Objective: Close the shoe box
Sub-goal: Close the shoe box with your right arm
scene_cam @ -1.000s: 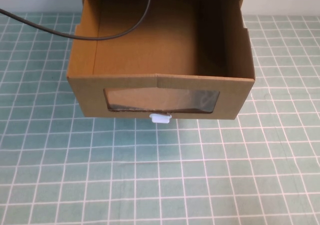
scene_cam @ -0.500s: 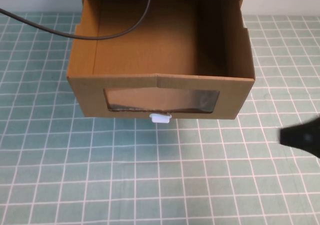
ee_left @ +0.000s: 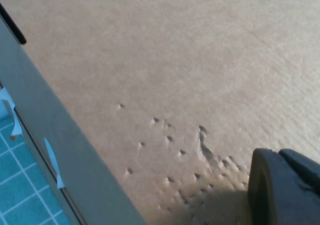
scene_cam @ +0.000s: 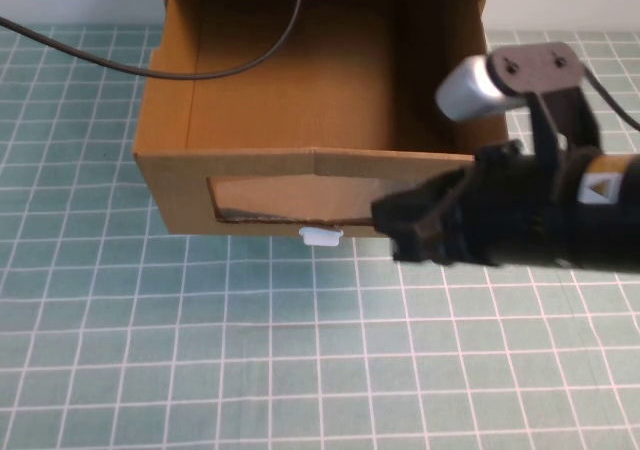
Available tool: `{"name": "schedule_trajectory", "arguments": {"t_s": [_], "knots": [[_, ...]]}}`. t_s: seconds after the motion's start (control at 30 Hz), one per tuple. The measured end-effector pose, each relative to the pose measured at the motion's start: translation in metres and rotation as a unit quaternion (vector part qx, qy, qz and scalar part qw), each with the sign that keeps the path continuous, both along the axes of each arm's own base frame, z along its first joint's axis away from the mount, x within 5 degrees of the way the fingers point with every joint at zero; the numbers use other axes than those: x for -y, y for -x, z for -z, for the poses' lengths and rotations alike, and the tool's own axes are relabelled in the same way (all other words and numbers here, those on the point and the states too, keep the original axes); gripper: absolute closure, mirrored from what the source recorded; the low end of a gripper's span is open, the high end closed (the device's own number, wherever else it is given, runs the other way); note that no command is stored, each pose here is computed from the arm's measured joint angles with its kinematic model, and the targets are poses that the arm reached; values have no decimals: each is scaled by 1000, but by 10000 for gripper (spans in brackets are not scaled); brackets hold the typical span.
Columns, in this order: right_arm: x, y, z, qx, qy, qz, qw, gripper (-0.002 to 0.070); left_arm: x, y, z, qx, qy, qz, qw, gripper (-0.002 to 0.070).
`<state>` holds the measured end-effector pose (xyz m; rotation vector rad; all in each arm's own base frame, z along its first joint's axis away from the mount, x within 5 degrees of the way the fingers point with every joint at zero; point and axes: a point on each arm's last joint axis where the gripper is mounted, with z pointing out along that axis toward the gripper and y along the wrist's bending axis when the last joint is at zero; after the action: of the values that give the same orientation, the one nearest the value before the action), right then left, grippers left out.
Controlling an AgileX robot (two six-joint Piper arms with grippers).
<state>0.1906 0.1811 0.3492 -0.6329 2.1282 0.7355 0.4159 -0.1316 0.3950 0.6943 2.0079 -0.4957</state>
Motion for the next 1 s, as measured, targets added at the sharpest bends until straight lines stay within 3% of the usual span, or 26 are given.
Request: {"name": "schedule_trajectory", "arguments": {"t_s": [0.57, 1.0], "knots": [[-38, -54, 5, 16, -10, 25, 999, 687, 0, 0, 0, 0, 0, 0, 1000, 680], [-36, -98, -5, 34, -23, 68, 997, 687, 0, 0, 0, 0, 0, 0, 1000, 680]]}}
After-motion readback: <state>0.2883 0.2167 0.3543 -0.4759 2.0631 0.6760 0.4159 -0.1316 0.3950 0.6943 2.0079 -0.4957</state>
